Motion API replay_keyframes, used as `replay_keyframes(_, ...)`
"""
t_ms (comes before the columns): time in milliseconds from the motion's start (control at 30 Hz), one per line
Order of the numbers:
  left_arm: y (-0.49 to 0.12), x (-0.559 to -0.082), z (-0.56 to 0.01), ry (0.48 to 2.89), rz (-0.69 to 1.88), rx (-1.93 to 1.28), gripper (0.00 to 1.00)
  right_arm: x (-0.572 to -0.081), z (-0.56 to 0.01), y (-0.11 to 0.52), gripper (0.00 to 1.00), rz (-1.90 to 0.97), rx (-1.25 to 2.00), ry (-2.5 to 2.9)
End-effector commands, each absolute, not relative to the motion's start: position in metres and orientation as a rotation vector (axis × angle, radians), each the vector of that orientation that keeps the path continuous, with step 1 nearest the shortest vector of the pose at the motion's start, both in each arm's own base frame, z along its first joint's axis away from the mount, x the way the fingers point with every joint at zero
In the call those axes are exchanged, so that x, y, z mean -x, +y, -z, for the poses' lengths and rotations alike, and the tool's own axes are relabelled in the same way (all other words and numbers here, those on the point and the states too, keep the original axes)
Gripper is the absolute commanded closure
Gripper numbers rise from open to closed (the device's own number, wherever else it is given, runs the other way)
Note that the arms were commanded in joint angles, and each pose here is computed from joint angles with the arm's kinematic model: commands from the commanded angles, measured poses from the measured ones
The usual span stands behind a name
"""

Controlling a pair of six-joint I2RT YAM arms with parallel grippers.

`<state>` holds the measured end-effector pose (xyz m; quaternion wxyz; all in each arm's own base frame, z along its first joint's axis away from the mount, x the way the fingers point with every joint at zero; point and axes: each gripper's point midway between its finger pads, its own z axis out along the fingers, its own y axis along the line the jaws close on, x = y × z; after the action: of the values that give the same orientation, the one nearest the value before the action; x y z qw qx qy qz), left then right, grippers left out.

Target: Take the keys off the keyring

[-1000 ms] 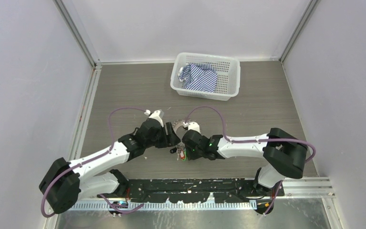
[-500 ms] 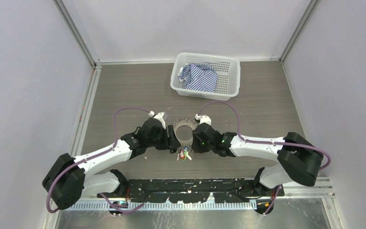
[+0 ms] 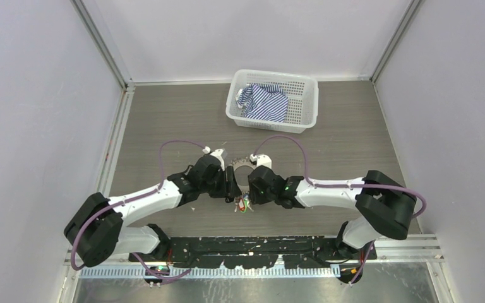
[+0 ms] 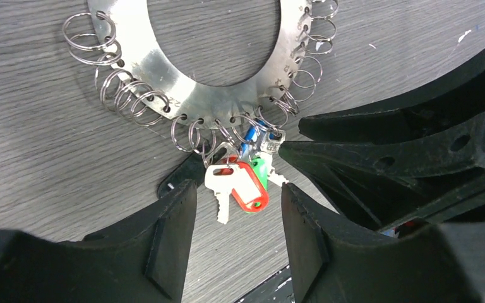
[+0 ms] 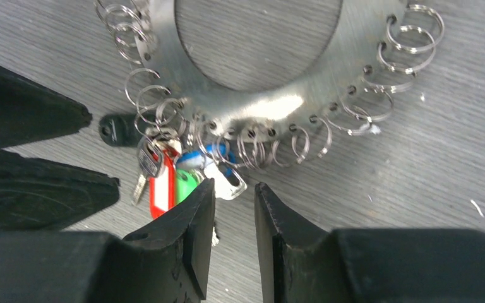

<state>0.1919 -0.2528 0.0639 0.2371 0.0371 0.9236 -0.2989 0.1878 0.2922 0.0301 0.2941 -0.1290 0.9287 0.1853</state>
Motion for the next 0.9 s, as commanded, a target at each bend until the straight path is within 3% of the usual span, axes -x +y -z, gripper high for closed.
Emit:
replay_keyframes(0, -0.250, -0.200, -0.070, 2.497, 0.779, -0.074, 0.47, -0.210, -0.054, 0.320, 0.66, -0.534, 0.317, 2.366)
replay_keyframes(200, -0.243, -0.199, -0.073, 2.492, 0.756, -0.074, 0.47, -0.212, -0.044, 0.322, 0.67, -0.502, 0.313, 2.381)
replay_keyframes(467, -0.242, -0.200, -0.082, 2.478, 0.761, -0.085, 0.47, -0.213, -0.037, 0.325, 0.75, -0.480, 0.328, 2.379)
replay_keyframes(567, -0.241, -0.200, -0.084, 2.473, 0.761, -0.089, 0.47, -0.216, -0.038, 0.324, 0.82, -0.456, 0.337, 2.370)
replay_keyframes(700, -0.247, -0.200, -0.088, 2.453, 0.804, -0.116, 0.47, -0.221, -0.051, 0.322, 0.98, -0.419, 0.361, 2.349)
replay_keyframes(867, -0.260, -0.201, -0.102, 2.379, 0.899, -0.207, 0.47, -0.218, -0.083, 0.319, 0.99, -0.439, 0.390, 2.331)
